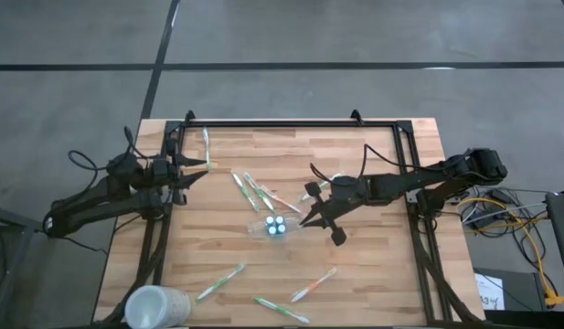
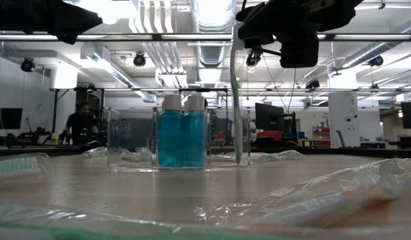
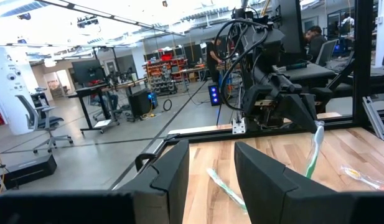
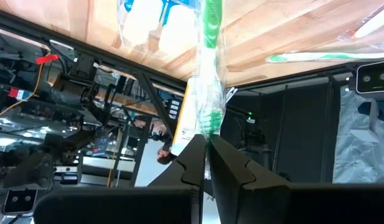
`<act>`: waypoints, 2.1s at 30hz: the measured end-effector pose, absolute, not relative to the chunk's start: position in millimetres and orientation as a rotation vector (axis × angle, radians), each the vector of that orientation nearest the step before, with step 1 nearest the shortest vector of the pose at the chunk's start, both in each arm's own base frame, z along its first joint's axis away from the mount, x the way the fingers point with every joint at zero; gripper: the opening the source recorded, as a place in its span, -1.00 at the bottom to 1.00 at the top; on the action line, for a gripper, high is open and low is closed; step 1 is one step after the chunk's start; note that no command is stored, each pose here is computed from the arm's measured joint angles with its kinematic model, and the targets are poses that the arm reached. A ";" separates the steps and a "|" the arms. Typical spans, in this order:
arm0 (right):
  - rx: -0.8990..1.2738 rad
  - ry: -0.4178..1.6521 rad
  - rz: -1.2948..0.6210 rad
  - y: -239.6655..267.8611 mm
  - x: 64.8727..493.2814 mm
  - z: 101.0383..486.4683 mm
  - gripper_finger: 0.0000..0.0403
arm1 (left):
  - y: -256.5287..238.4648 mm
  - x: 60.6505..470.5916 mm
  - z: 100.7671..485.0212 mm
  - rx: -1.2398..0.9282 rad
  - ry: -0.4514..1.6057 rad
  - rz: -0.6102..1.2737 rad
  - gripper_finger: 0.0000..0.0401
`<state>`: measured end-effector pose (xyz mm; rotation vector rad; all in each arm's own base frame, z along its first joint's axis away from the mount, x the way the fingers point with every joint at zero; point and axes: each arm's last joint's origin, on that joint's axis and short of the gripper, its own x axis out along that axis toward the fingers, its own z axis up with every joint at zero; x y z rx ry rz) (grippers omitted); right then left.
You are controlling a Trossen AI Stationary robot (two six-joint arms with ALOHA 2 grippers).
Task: Pick & Place toothbrushing station
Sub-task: Put the green toothbrush into the transparent organizer
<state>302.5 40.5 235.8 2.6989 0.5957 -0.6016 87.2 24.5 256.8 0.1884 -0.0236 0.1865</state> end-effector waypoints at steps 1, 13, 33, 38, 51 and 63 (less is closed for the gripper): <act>2.699 0.596 -0.602 40.5 302.4 235.7 -0.94 | 24.5 87.2 256.8 0.188 -0.023 0.187 -0.34; 2.696 0.593 -0.592 40.2 302.7 236.2 -0.94 | 24.5 87.2 256.8 0.188 -0.024 0.187 -0.34; 2.688 0.593 -0.558 40.4 303.2 238.1 -0.94 | 24.5 87.2 256.8 0.188 -0.023 0.186 -0.34; 2.668 0.596 -0.549 40.4 303.1 238.1 -0.87 | 24.5 87.2 256.8 0.188 -0.024 0.187 -0.34; 2.659 0.598 -0.522 40.7 303.7 239.3 -0.24 | 24.5 87.2 256.8 0.188 -0.024 0.187 -0.34; 2.273 0.519 -0.096 41.2 310.7 258.9 -0.25 | 24.5 87.2 256.8 0.188 -0.024 0.186 -0.34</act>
